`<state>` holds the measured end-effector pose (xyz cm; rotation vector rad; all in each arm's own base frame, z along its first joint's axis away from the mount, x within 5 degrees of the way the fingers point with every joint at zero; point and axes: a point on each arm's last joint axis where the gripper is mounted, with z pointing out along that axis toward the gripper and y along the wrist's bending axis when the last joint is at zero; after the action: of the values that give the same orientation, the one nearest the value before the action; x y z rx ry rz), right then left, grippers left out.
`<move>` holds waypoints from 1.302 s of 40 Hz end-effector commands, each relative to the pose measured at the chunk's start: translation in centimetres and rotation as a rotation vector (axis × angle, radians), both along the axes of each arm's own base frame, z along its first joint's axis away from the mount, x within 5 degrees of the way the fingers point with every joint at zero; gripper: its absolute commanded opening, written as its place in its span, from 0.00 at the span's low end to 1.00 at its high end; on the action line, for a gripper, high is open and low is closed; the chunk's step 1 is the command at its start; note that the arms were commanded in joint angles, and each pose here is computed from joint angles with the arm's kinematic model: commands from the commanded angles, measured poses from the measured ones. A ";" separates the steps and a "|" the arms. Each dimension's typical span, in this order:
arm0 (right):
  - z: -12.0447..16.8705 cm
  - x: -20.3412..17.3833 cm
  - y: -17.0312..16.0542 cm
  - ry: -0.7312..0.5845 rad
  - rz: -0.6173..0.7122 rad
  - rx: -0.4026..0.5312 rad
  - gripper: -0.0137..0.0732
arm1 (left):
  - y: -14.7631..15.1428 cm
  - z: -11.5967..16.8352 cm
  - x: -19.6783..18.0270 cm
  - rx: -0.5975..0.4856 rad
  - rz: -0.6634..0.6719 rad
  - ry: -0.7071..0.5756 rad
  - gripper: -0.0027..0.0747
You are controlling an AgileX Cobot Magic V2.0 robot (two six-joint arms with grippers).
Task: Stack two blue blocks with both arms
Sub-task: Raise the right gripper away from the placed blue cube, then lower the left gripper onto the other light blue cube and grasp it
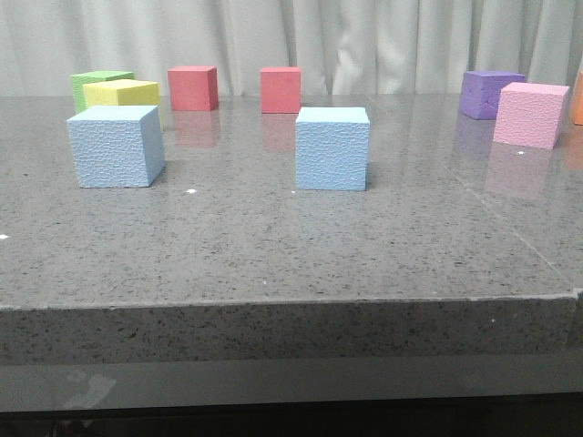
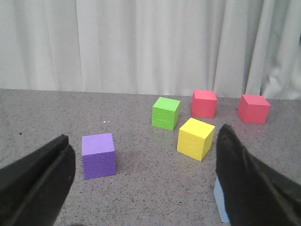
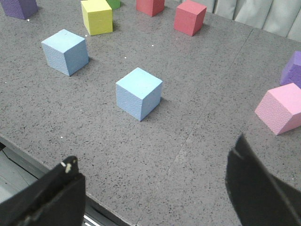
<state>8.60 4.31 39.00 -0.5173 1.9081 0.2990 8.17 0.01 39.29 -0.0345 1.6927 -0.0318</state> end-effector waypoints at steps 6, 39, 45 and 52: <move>1.2 0.1 0.0 -0.076 -0.011 0.039 0.87 | 0.1 0.8 2.4 0.027 0.009 0.083 0.85; 1.2 0.1 0.0 -0.070 -0.009 0.036 0.87 | -10.9 -2.5 20.6 0.202 -0.337 0.728 0.84; 1.2 0.1 0.0 -0.070 -0.009 0.036 0.87 | -12.1 -3.3 23.5 0.156 -0.301 0.790 0.84; 1.2 0.1 0.0 -0.070 -0.009 0.036 0.87 | -13.0 -4.6 26.0 0.097 -0.255 0.849 0.84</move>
<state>8.59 4.31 38.99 -0.5201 1.9090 0.2978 33.82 -12.67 32.71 0.3393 2.6048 -0.1005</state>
